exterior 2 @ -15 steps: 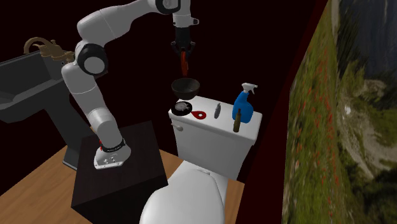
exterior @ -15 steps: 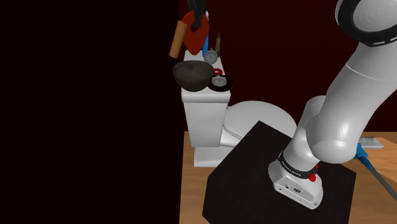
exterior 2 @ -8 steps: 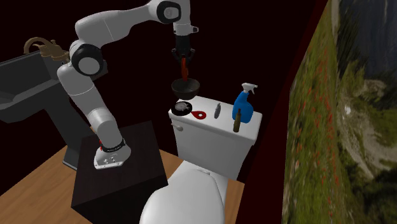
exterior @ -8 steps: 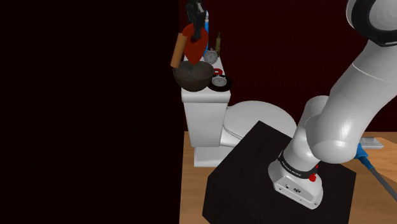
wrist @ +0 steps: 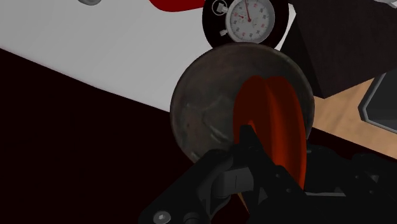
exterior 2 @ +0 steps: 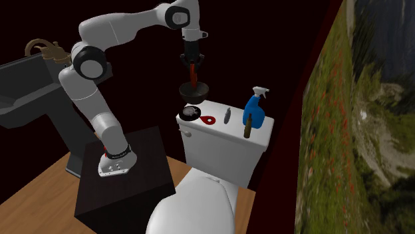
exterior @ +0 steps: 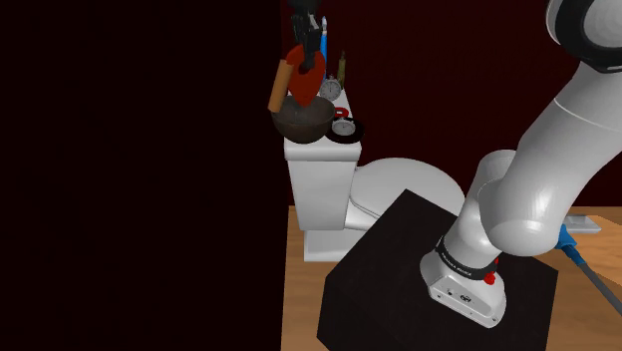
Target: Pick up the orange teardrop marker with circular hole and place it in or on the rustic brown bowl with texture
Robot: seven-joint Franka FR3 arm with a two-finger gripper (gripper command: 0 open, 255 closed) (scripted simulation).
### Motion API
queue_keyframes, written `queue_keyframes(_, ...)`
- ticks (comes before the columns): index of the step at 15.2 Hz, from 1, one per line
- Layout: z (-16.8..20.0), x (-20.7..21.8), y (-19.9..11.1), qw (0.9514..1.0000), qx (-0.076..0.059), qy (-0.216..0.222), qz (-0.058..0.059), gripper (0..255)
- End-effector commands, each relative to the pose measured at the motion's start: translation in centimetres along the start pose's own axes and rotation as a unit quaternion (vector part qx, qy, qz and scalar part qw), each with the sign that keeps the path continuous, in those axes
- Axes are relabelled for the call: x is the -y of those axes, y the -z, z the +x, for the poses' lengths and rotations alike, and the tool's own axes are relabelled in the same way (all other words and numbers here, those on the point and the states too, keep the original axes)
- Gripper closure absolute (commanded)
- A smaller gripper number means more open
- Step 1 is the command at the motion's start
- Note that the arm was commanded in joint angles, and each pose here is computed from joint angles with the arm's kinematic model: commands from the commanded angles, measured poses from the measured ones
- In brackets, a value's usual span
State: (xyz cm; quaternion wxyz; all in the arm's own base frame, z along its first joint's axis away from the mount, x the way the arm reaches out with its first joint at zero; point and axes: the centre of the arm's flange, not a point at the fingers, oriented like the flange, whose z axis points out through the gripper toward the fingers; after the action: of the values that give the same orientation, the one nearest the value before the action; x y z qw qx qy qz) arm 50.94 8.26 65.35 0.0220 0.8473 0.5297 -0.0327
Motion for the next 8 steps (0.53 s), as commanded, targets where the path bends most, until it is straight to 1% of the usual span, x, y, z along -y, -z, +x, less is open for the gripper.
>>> queue_keyframes(1,0.42,-0.05,-0.72,1.0,0.005,0.001,0.005,255)
queue_keyframes(2,0.42,-0.05,-0.72,1.0,0.005,0.001,0.005,255)
queue_keyframes(3,0.33,-0.12,-0.57,1.0,0.005,0.001,0.005,0)
queue_keyframes(8,0.42,-0.05,-0.72,1.0,0.005,0.001,0.005,0)
